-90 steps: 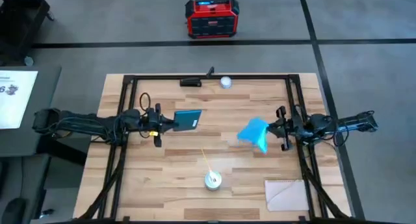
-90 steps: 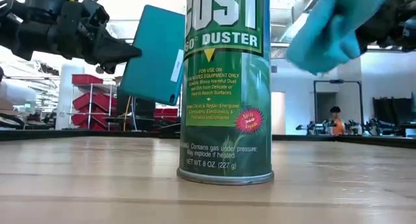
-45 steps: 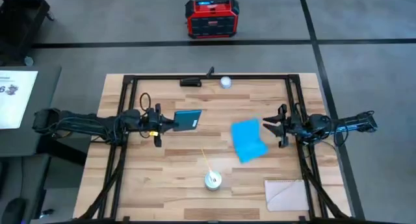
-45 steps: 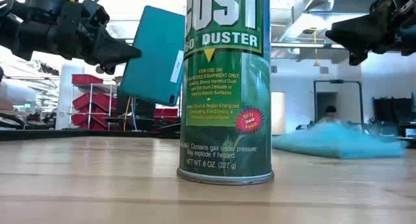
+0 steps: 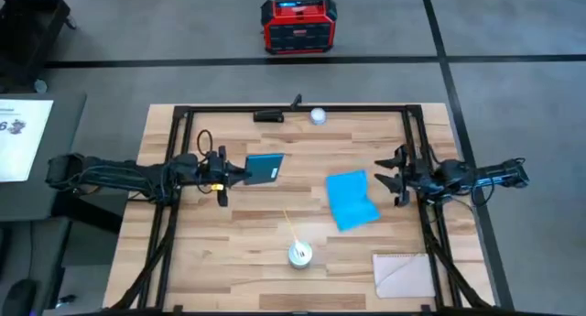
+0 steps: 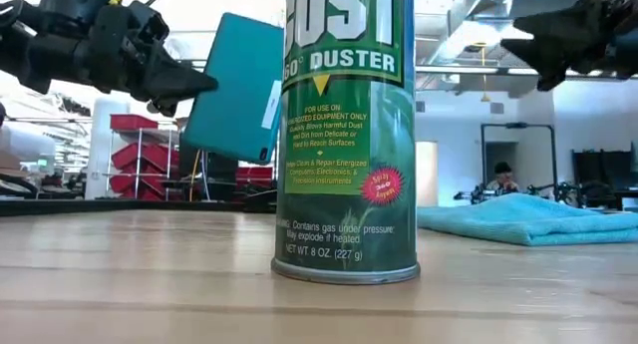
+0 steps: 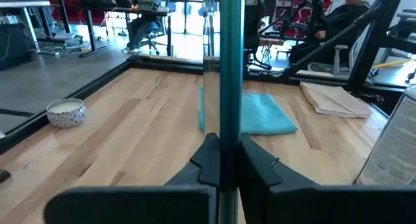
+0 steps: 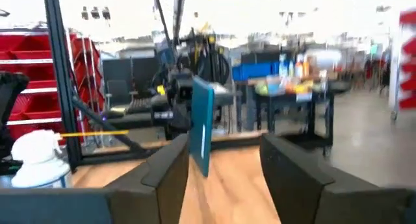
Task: Apply microfiber cloth
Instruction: Wipe the back of the black tablet using the blue microfiber cloth
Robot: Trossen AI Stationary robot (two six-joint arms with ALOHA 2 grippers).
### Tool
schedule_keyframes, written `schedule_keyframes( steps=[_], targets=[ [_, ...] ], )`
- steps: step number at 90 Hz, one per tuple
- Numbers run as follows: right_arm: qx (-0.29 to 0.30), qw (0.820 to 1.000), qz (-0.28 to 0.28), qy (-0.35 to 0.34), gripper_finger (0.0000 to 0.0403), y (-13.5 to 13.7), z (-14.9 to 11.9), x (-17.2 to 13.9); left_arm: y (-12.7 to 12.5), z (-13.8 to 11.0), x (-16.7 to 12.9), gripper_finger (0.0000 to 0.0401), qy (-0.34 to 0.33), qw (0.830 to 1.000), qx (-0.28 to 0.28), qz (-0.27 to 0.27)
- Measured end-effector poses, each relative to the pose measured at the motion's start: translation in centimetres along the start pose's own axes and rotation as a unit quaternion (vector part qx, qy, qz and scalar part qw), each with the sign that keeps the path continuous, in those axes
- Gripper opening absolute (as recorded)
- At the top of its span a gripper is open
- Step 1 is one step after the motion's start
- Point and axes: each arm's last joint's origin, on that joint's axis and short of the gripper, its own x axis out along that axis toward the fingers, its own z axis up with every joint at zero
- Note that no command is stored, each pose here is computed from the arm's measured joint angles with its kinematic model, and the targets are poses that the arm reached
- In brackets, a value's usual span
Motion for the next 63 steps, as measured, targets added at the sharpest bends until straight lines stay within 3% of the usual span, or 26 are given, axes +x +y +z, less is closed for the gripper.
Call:
schedule_keyframes(
  steps=[17,39,63],
  targets=[
    [-0.024,0.999,0.004,0.031,0.0173,0.04,-0.06,-0.01,0.07,-0.03,0.00,0.0005,0.001,1.000,-0.002,0.002],
    [0.002,0.999,0.007,0.050,0.0172,0.07,-0.38,-0.05,0.09,-0.34,0.00,0.0005,0.017,1.000,-0.022,0.004],
    [0.003,0.999,0.007,0.049,0.0172,0.07,-0.35,-0.04,0.17,-0.32,-0.01,0.0005,0.013,0.994,-0.106,0.019]
  ],
)
